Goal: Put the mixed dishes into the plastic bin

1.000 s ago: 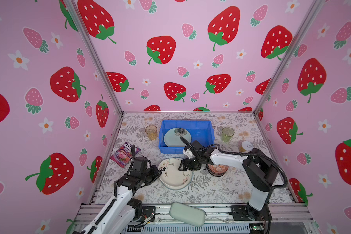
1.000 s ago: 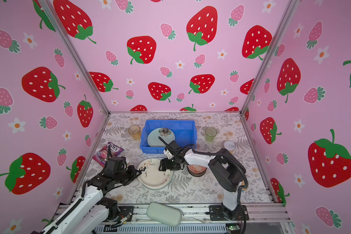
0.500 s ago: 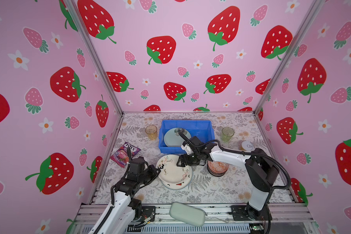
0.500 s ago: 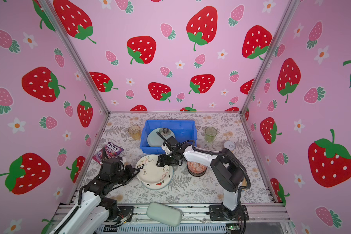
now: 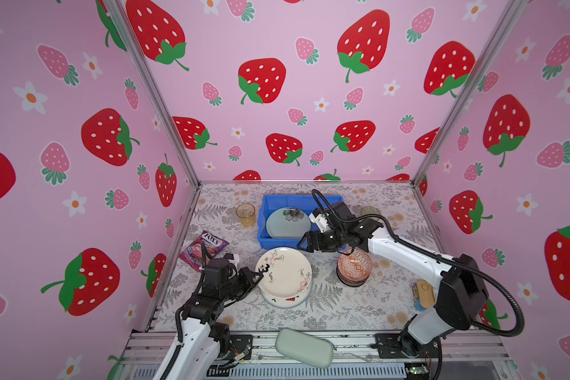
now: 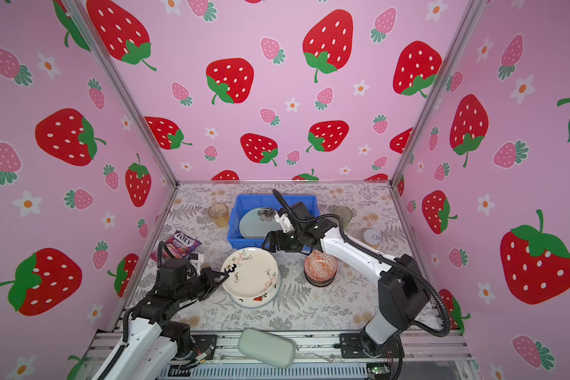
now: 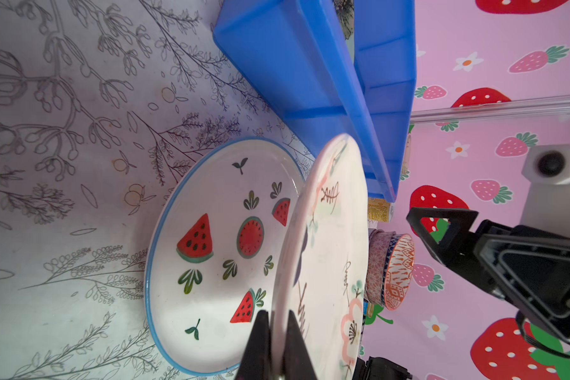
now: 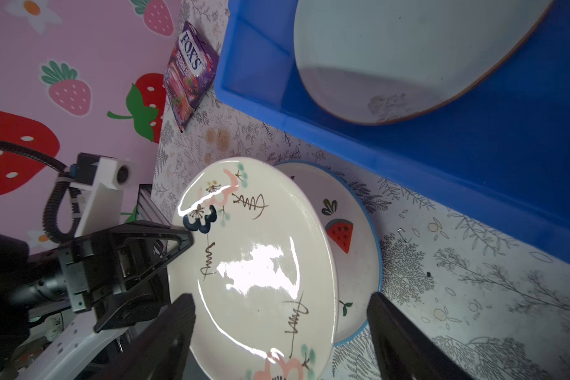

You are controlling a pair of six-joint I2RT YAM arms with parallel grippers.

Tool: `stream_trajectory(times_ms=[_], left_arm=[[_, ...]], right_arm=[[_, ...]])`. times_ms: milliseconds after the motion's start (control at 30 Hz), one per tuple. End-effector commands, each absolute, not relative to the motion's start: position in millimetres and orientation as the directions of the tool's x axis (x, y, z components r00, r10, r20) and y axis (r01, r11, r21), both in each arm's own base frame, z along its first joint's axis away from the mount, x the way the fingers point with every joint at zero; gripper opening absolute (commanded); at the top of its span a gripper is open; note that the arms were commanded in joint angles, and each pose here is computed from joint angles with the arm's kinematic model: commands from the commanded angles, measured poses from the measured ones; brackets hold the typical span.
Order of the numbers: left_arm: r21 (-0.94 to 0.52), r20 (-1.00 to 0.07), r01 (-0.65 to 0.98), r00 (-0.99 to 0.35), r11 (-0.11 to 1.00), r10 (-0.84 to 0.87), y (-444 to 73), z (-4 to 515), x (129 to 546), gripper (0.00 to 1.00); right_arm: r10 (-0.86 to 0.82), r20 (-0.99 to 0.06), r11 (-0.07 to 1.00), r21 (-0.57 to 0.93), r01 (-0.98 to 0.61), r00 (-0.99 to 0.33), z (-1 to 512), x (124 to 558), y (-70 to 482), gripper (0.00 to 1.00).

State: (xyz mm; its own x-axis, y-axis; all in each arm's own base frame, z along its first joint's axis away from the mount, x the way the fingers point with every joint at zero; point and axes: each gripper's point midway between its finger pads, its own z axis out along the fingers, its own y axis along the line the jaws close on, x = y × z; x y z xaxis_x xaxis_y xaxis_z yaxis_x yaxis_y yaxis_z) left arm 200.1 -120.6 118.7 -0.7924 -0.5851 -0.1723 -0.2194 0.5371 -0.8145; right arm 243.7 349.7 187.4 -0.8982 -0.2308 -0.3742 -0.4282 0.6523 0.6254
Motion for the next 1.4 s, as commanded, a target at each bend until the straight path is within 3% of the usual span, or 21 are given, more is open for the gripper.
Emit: stream_trajectory(times_ms=[0, 433, 833, 1067, 1367], left_arm=[[-0.891, -0.230, -0.051, -0.807, 0.452, -0.545, -137.3, 170.1, 207.2, 0.00], [-0.871, -0.406, 0.180, -0.789, 0.458, -0.462, -148.9, 243.6, 223.7, 0.00], [-0.868, -0.422, 0.210, -0.789, 0.450, -0.447, -156.4, 257.3, 253.7, 0.00], [-0.867, -0.426, 0.216, -0.790, 0.450, -0.441, -158.8, 258.5, 262.9, 0.00], [-0.865, -0.418, 0.202, -0.797, 0.460, -0.436, -159.9, 250.0, 268.4, 0.00]], right_arm=[[-0.233, -0.343, 0.639, 0.652, -0.409, -0.910, 200.1, 242.3, 330.8, 0.85], [-0.310, -0.318, 0.574, 0.689, -0.442, -0.896, 214.3, 239.4, 315.9, 0.74], [-0.322, -0.297, 0.514, 0.742, -0.429, -0.899, 213.8, 236.7, 327.4, 0.53], [-0.324, -0.283, 0.508, 0.753, -0.418, -0.903, 204.2, 239.9, 331.5, 0.45], [-0.308, -0.286, 0.481, 0.776, -0.408, -0.907, 204.7, 247.4, 336.9, 0.25]])
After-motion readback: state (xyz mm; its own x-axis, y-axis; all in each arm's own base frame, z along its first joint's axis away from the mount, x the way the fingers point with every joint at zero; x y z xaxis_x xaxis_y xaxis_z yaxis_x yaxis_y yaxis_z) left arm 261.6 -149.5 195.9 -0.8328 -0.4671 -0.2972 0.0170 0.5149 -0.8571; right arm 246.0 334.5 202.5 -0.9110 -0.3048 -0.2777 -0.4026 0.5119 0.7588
